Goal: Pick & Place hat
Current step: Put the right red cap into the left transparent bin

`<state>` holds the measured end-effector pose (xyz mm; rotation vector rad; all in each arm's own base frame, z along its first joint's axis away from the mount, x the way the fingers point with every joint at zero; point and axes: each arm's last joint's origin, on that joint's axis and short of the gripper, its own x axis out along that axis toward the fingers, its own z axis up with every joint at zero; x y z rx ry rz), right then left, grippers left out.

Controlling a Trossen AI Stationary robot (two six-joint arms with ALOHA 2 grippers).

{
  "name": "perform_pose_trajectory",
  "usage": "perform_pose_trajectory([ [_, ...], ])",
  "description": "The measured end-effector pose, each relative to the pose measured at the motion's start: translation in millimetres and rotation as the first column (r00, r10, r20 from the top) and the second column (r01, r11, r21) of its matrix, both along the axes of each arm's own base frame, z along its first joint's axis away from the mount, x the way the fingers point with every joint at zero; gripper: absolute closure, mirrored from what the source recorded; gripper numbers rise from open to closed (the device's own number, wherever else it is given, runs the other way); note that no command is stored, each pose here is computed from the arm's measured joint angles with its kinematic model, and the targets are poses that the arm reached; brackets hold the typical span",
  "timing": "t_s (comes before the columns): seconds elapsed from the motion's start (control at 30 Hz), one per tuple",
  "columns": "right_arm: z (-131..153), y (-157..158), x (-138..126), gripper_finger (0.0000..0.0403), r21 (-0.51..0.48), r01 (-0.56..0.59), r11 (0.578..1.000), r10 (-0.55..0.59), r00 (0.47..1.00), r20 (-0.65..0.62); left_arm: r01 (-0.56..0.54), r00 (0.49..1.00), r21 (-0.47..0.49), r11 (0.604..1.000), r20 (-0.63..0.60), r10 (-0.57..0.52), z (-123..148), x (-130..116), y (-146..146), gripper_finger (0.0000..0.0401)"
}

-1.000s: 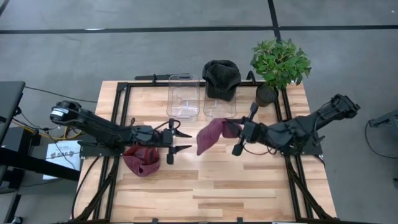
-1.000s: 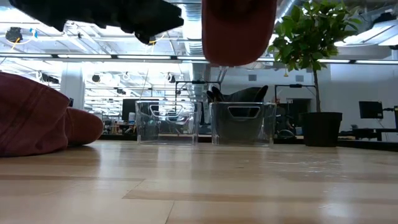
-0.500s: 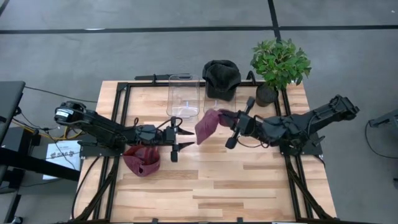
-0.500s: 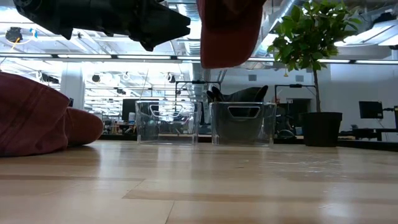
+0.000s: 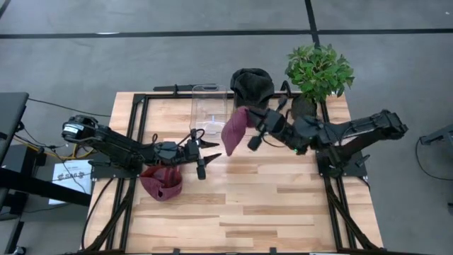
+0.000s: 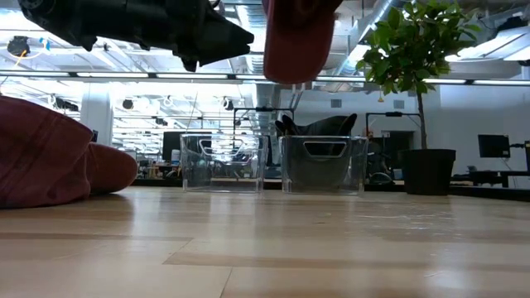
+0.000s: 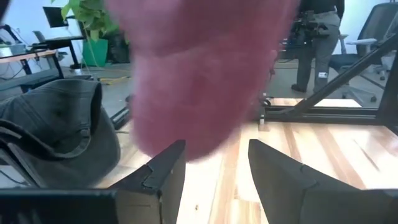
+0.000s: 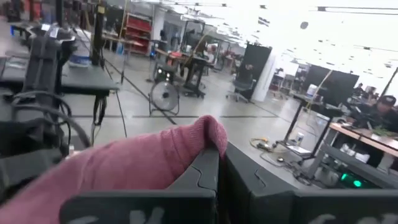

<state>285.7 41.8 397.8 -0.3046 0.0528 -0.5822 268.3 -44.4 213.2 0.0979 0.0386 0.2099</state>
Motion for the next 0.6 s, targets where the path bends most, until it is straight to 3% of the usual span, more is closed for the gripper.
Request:
perform_pose_trajectory([
  [0.27,-12.2,-9.8,24.2,0.0403,-0.010,0.024,1.000,-0.024,0.999,-0.040,-0.002,1.000,0.008,1.000,-0.002,0.002,-0.1,0.0,0.0,0.0228],
  [0.6,-14.8,12.2,50.6,0.0403,-0.081,-0.037,0.996,0.028,0.993,-0.113,-0.183,0.983,0.026,0.983,-0.025,0.183,-2.4,-1.7,5.1,0.0229],
])
